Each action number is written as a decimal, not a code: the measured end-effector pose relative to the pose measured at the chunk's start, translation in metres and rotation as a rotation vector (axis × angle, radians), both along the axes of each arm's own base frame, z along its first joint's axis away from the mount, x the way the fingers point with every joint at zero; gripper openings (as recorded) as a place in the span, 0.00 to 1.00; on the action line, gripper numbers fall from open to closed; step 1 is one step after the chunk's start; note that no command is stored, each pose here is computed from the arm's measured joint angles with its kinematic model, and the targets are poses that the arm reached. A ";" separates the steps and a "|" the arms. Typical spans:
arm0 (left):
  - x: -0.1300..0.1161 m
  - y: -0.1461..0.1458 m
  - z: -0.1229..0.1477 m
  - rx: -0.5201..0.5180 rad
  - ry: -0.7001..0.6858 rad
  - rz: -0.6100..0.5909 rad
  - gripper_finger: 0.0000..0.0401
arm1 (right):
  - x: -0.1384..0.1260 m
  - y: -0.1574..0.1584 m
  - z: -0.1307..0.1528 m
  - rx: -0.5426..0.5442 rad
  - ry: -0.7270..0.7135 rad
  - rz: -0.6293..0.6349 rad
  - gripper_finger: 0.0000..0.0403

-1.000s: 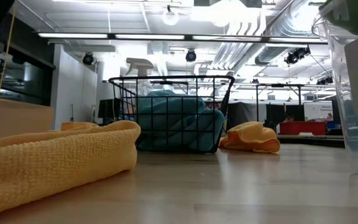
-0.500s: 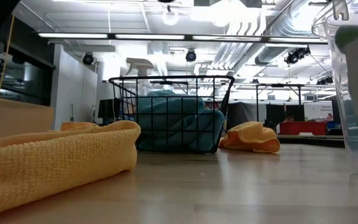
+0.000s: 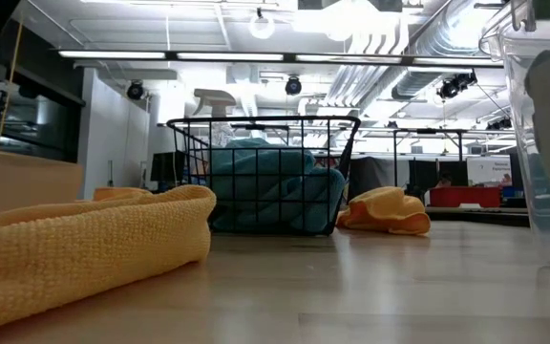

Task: Sort microfiber towel by color & place in baskets
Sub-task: Put the green microfiber towel into the transparent bin

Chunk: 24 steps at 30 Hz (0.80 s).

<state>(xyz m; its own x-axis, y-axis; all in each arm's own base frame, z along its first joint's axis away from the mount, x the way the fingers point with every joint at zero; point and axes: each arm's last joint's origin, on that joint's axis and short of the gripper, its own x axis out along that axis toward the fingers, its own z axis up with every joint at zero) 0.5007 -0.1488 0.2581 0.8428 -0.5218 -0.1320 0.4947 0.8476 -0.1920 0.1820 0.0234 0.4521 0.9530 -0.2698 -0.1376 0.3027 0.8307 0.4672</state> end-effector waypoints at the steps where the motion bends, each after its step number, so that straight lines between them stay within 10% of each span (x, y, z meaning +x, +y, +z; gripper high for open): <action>1: 0.000 0.004 0.001 -0.016 0.028 -0.011 0.70 | -0.001 0.000 0.000 0.006 0.002 0.005 0.76; 10: 0.004 0.026 -0.003 -0.319 0.257 -0.037 0.70 | -0.004 0.000 -0.002 0.026 0.027 0.013 0.76; 24: 0.004 0.025 -0.002 -0.016 0.071 0.028 0.70 | -0.012 0.065 -0.052 0.516 0.539 0.378 0.76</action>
<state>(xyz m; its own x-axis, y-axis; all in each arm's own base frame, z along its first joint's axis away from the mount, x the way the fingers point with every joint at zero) 0.5047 -0.1241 0.2557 0.8460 -0.5004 -0.1842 0.4552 0.8576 -0.2393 0.1700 0.0880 0.4005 0.7352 0.2764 -0.6190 0.3378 0.6423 0.6880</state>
